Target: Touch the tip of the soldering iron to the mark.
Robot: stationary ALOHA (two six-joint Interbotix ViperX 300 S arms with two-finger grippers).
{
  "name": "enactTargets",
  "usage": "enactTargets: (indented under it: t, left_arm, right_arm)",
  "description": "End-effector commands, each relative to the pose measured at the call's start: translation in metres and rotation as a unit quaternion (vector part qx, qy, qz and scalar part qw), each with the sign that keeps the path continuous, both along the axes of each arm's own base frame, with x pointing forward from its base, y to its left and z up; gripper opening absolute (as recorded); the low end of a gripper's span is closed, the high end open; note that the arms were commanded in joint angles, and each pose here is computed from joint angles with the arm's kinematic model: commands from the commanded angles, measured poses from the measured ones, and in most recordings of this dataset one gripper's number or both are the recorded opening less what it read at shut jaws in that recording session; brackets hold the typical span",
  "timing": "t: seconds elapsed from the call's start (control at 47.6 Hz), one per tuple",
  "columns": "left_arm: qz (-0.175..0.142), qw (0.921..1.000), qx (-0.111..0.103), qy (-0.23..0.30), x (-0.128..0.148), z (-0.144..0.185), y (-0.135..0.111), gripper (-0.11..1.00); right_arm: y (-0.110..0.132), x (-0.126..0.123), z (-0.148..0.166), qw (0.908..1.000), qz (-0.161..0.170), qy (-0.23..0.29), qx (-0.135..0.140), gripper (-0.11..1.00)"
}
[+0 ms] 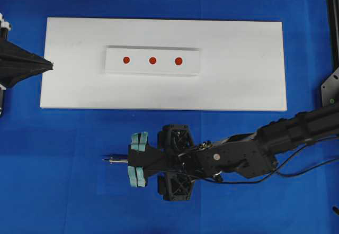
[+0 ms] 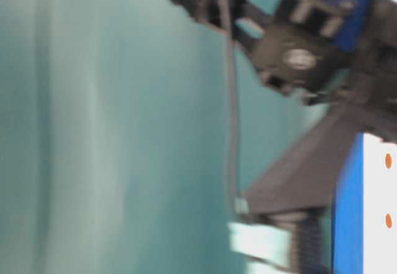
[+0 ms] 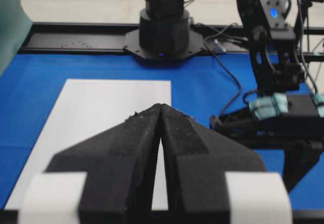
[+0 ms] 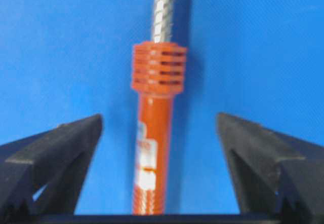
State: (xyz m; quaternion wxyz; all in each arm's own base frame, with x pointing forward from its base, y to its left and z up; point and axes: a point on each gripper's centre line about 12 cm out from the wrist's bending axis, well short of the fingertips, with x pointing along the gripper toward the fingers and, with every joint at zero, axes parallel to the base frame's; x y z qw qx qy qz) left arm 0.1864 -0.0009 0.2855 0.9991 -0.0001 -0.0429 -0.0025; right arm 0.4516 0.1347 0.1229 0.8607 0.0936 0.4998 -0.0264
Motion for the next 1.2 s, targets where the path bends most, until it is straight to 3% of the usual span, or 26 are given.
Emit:
enactTargets:
  t: [0.0, 0.252, 0.546, 0.672, 0.987, 1.176]
  left_arm:
    - [-0.001, 1.0, 0.0, -0.007, 0.001, 0.005, 0.0, 0.0]
    - [0.0, 1.0, 0.0, -0.007, 0.001, 0.005, 0.0, 0.0]
    - [0.0, 1.0, 0.0, -0.006, 0.001, 0.005, 0.0, 0.0]
    - [-0.001, 1.0, 0.001, -0.005, 0.001, 0.005, 0.0, 0.0]
    - [-0.001, 1.0, 0.0, -0.005, 0.001, 0.005, 0.0, 0.0]
    - [-0.001, 1.0, 0.0, -0.005, 0.001, 0.005, 0.0, 0.0]
  right_arm:
    - [-0.003, -0.003, 0.049, 0.9994, -0.005, -0.033, 0.006, 0.87]
    - [-0.014, -0.024, 0.107, 0.9988, -0.015, -0.045, -0.009, 0.87]
    - [-0.028, -0.024, 0.112, 0.9981, -0.019, -0.049, -0.032, 0.87]
    - [-0.051, -0.018, 0.113, 0.9969, -0.038, -0.052, -0.046, 0.87]
    - [-0.144, -0.01, 0.118, 0.9913, -0.076, -0.055, -0.092, 0.87]
    - [-0.176, -0.012, 0.12, 0.9889, -0.093, -0.059, -0.1, 0.87]
